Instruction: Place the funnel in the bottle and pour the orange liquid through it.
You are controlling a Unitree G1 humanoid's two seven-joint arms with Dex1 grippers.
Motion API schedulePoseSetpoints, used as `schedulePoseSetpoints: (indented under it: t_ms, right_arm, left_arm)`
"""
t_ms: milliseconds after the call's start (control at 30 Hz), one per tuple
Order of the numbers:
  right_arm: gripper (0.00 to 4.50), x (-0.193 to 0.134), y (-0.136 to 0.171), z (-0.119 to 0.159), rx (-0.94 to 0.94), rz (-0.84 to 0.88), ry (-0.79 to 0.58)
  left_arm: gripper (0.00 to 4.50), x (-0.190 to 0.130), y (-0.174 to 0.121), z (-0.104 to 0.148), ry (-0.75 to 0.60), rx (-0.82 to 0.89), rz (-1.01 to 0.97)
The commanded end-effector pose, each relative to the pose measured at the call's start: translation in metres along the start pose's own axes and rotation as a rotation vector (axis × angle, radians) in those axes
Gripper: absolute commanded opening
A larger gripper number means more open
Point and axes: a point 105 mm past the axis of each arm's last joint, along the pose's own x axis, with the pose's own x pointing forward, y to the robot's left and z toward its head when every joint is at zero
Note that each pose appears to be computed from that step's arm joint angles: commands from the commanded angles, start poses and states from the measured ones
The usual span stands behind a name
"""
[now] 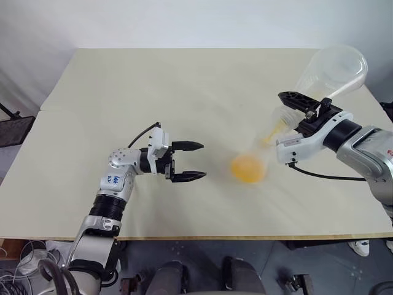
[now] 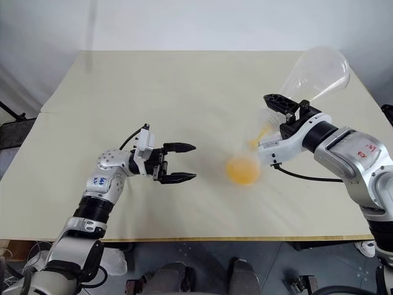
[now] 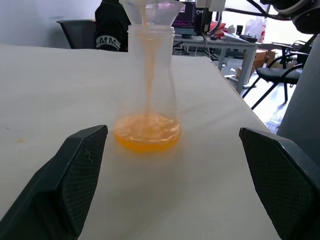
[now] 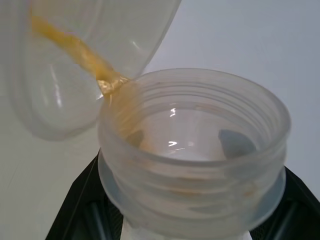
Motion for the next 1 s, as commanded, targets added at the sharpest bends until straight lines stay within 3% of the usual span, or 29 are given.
schedulePoseSetpoints:
  t_ms: [33, 1000]
  right_arm:
    - [2.51, -0.0036, -0.0176, -0.0031, -0.045, -0.059, 0.009]
    - [2.51, -0.0029, -0.0231, 0.0011, -0.123, -0.071, -0.027]
  left_arm:
    - [4.50, 0.0021, 0.0011, 0.0093, -0.016, 0.039, -0.007]
    - [4.50, 0.0020, 0.0014, 0.0096, -0.017, 0.041, -0.008]
